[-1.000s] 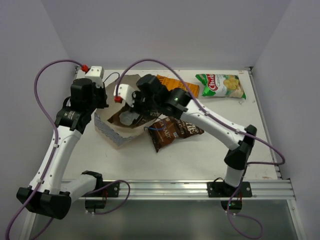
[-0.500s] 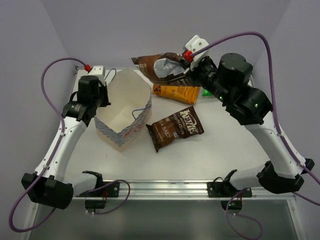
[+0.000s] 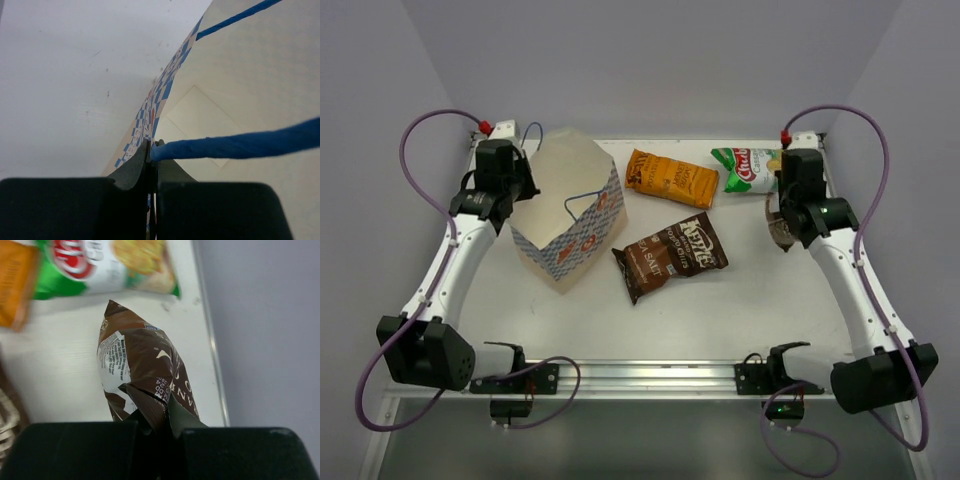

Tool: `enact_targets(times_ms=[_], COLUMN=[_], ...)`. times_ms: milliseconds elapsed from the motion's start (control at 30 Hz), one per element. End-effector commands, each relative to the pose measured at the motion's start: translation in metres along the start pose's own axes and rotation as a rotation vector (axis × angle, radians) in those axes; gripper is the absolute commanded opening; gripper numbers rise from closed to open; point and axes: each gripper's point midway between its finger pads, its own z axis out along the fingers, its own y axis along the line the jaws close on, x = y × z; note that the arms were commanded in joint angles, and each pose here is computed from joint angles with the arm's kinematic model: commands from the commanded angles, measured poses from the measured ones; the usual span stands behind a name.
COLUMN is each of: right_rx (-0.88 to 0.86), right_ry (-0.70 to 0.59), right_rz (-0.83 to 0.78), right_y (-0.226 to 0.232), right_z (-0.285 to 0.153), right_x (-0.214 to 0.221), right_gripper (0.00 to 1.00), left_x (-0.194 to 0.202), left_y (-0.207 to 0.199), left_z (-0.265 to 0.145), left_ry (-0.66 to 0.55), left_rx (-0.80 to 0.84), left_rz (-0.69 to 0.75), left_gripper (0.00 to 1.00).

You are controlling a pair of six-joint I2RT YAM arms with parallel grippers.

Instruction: Take the snacks out of the paper bag

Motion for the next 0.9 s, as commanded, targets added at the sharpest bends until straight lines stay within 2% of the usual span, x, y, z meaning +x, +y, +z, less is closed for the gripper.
enact_targets(times_ms=[0, 100, 200, 400, 500, 533, 600, 633, 700, 733, 800, 833, 867], right_rx=[0.289, 0.358, 0.345, 0.046, -0.101, -0.136, -0.233, -0.258, -0.299, -0.311, -0.338, -0.347, -0.357], right_ry=[0.016, 0.09, 0.111, 0.271, 0.348, 0.359, 0.366, 0.364, 0.331, 0.323, 0.264, 0.253, 0.227], right_rz=[0.137, 0.122, 0.121, 0.185, 0.199, 0.202, 0.228, 0.238, 0.261, 0.262, 0.278, 0.281, 0.284], right_y=[-0.065, -0.07, -0.058, 0.028, 0.072, 0.081, 0.099, 0.102, 0.105, 0.104, 0.098, 0.096, 0.093], right_z=[-0.001, 0.017, 0.039, 0.098, 0.11, 0.109, 0.104, 0.102, 0.092, 0.087, 0.072, 0.064, 0.057], right_x=[0.015, 0.036, 0.042, 0.067, 0.081, 0.083, 0.08, 0.077, 0.064, 0.059, 0.037, 0.031, 0.023], right_gripper=[0.0, 0.0, 0.0, 0.0, 0.01, 0.08, 0.18, 0.33, 0.46, 0.55, 0.66, 0.74, 0.78], left_x=[-0.037, -0.034, -0.036, -0.04, -0.04, -0.04, -0.043, -0.044, -0.048, -0.051, -0.058, -0.06, -0.061], left_y=[-0.033, -0.047, -0.055, -0.047, -0.04, -0.039, -0.032, -0.03, -0.029, -0.028, -0.027, -0.025, -0.023], left_z=[0.004, 0.01, 0.014, 0.018, 0.018, 0.017, 0.014, 0.013, 0.008, 0.005, -0.004, -0.006, -0.011], left_ry=[-0.101, -0.087, -0.092, -0.102, -0.096, -0.093, -0.103, -0.106, -0.116, -0.121, -0.134, -0.138, -0.137], left_rx=[0.15, 0.22, 0.257, 0.21, 0.173, 0.167, 0.133, 0.123, 0.117, 0.116, 0.113, 0.101, 0.093], left_rz=[-0.098, -0.138, -0.166, -0.146, -0.115, -0.109, -0.095, -0.089, -0.078, -0.073, -0.053, -0.047, -0.038], left_gripper=[0.0, 0.0, 0.0, 0.0, 0.07, 0.14, 0.22, 0.29, 0.34, 0.41, 0.48, 0.56, 0.61])
